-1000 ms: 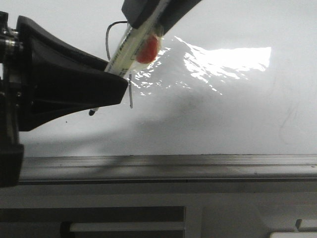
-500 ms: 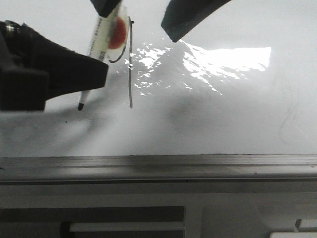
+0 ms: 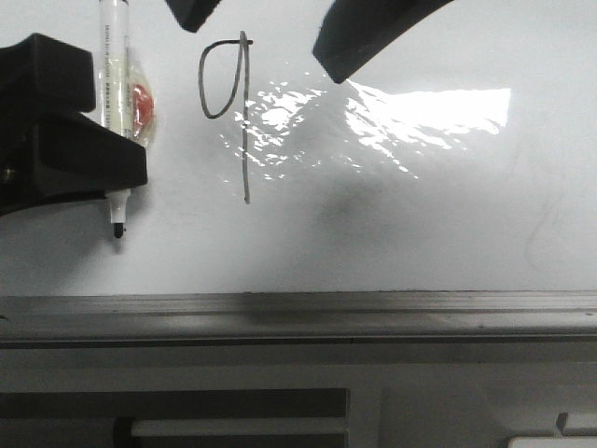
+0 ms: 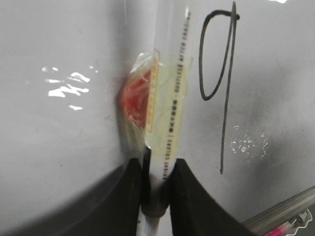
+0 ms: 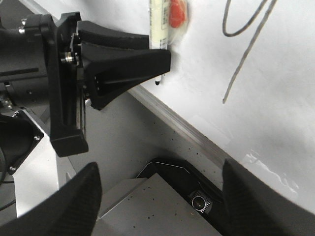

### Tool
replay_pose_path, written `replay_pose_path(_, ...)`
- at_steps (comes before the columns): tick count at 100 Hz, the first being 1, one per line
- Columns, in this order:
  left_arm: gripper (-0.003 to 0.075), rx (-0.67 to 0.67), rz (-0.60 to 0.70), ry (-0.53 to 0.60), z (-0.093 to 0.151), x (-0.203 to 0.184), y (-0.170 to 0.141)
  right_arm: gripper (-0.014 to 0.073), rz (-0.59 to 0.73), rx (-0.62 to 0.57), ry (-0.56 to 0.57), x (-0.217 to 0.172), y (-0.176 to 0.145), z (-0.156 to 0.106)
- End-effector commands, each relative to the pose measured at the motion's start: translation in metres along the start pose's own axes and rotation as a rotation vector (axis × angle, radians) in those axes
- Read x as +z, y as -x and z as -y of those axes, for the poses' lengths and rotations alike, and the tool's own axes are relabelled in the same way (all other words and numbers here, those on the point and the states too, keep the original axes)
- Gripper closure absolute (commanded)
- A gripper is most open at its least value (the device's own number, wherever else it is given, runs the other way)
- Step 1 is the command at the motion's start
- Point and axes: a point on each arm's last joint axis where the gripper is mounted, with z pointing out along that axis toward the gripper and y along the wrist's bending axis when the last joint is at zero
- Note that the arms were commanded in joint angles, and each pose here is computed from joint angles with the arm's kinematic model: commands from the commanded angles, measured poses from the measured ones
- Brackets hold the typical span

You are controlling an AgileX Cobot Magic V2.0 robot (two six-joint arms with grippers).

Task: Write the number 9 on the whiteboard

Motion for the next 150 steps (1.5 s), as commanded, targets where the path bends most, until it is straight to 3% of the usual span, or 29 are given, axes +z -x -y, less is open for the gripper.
replay_pose_path(1, 0.0741, -0.035, 0.036, -0.007, 0.004, 0.001, 0.008, 0.0139, 0.096, -0.001, 0.034, -0.017, 0.010, -0.006)
replay_pose_path(90, 0.0736, -0.045, -0.028, -0.007, 0.005, 0.001, 0.003, 0.0139, 0.065, -0.001, 0.029, -0.017, 0.007, -0.006)
replay_pose_path(100, 0.0650, -0.045, -0.026, -0.007, 0.005, 0.001, 0.003, 0.0142, 0.065, -0.001, 0.029, -0.017, 0.007, -0.006)
replay_pose_path(112, 0.0421, -0.046, -0.003, -0.008, 0.005, 0.000, 0.005, 0.0142, 0.065, -0.001, 0.029, -0.017, 0.007, -0.006)
replay_pose_path(119, 0.0344, -0.047, 0.023, -0.011, 0.005, -0.001, 0.008, 0.0142, 0.065, -0.001, 0.029, -0.017, 0.007, -0.006)
replay_pose_path(142, 0.0329, -0.043, 0.082, -0.041, 0.008, -0.011, 0.017, 0.0147, 0.081, -0.049, -0.024, -0.018, 0.008, -0.001)
replay_pose_path(150, 0.0331, -0.025, 0.122, -0.073, 0.011, -0.020, 0.024, 0.0222, 0.111, -0.085, -0.059, -0.021, 0.010, 0.002)
